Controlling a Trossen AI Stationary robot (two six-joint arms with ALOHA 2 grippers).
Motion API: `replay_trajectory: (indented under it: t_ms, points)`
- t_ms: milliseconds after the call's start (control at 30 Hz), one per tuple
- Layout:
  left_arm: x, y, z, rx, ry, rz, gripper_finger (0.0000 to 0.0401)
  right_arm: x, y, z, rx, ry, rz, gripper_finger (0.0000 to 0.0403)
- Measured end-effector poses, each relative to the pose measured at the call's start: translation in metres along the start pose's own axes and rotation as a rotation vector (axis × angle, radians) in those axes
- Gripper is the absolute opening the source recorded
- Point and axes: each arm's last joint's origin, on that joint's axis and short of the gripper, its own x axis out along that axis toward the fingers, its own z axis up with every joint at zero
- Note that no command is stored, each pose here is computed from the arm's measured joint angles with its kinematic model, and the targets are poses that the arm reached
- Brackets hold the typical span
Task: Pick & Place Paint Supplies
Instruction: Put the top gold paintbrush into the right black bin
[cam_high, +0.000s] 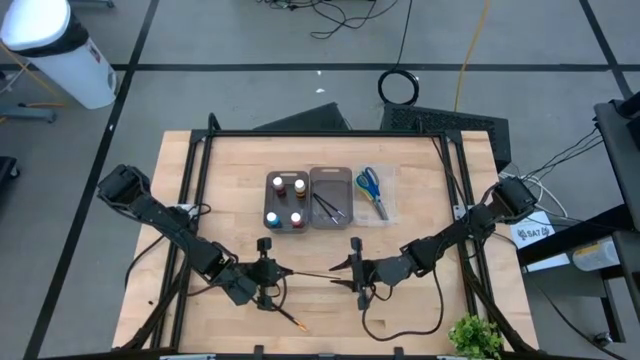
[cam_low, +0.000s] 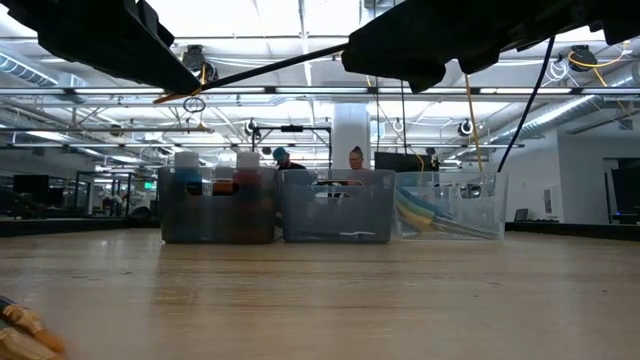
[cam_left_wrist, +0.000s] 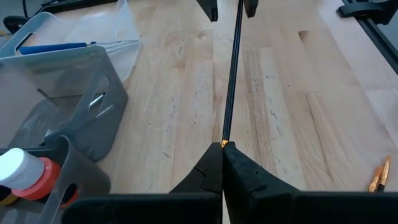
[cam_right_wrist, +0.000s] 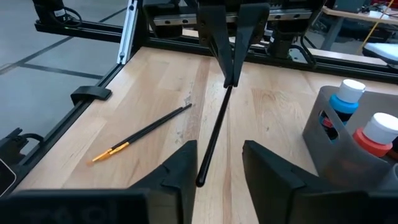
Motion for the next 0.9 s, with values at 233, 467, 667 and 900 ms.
replay_trajectory:
  t_ms: [233, 467, 667, 900]
  points:
    - [0.0, 0.0, 0.0, 0.0, 0.0, 0.0, 0.0, 0.0001, -0.0004, 0.0, 0.0, 0.0, -0.001, 0.0092]
    - [0.0, 0.0, 0.0, -0.001, 0.0, 0.0, 0.0, 0.001, -0.0025, 0.0, 0.0, 0.001, -0.006, 0.0058]
    - [0.0, 0.0, 0.0001, -0.002, 0.0, -0.001, 0.0001, 0.0019, -0.005, 0.0, 0.002, 0.002, -0.011, 0.0007]
    - [-0.0001, -0.0003, 0.0001, -0.002, -0.001, -0.004, 0.0008, 0.0025, -0.006, 0.0006, 0.015, -0.002, 0.007, 0.0004]
